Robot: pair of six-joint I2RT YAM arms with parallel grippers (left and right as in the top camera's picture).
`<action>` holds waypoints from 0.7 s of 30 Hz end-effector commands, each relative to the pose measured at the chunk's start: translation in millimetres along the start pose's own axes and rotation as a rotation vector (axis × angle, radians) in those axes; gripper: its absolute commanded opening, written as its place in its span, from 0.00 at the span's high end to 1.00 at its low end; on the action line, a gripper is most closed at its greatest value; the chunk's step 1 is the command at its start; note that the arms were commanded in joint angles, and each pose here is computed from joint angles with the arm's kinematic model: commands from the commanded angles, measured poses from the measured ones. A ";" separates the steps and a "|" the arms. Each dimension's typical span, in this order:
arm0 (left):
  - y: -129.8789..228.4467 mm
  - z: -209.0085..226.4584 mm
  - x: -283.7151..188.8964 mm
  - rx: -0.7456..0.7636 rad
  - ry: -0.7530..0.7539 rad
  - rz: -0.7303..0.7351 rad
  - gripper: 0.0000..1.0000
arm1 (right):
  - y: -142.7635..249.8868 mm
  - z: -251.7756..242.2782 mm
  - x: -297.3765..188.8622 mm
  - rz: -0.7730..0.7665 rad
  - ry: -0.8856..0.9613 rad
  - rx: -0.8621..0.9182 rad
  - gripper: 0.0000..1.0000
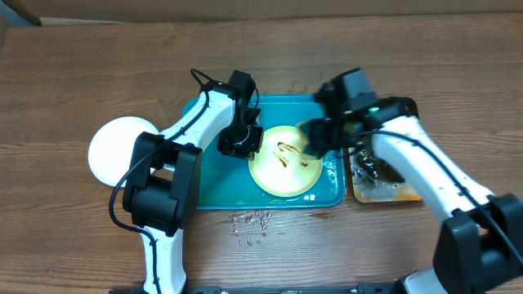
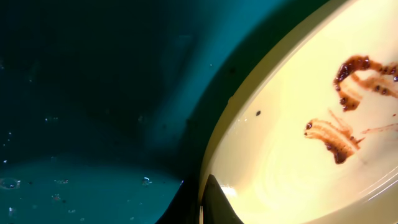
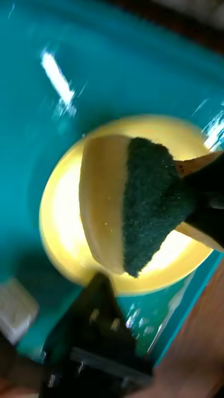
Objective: Clean dirty plates on tray and stack at the side
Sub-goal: 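Scrub the yellow plate with the sponge in the right gripper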
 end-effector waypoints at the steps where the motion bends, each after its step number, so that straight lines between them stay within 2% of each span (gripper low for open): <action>1: 1.8 2.4 6.9 -0.019 -0.028 0.013 0.96 | -2.0 21.9 28.8 0.012 -0.029 0.055 0.96; 9: 2.0 2.1 7.0 -0.019 -0.026 0.014 0.96 | -4.4 46.4 73.8 0.008 -0.066 0.056 0.96; 21: 2.0 2.0 6.9 -0.020 -0.025 0.014 0.96 | 8.0 32.5 130.6 0.071 -0.022 0.146 0.96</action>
Point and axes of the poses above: each gripper's point midway between its finger pads, its own x axis out along the fingers, its own z axis along the line the jaws close on, y = z × x, the point moved 5 cm from there along -x, back along the fingers, and after that the axes turned 4 degrees about -x, right-handed, at the moved point
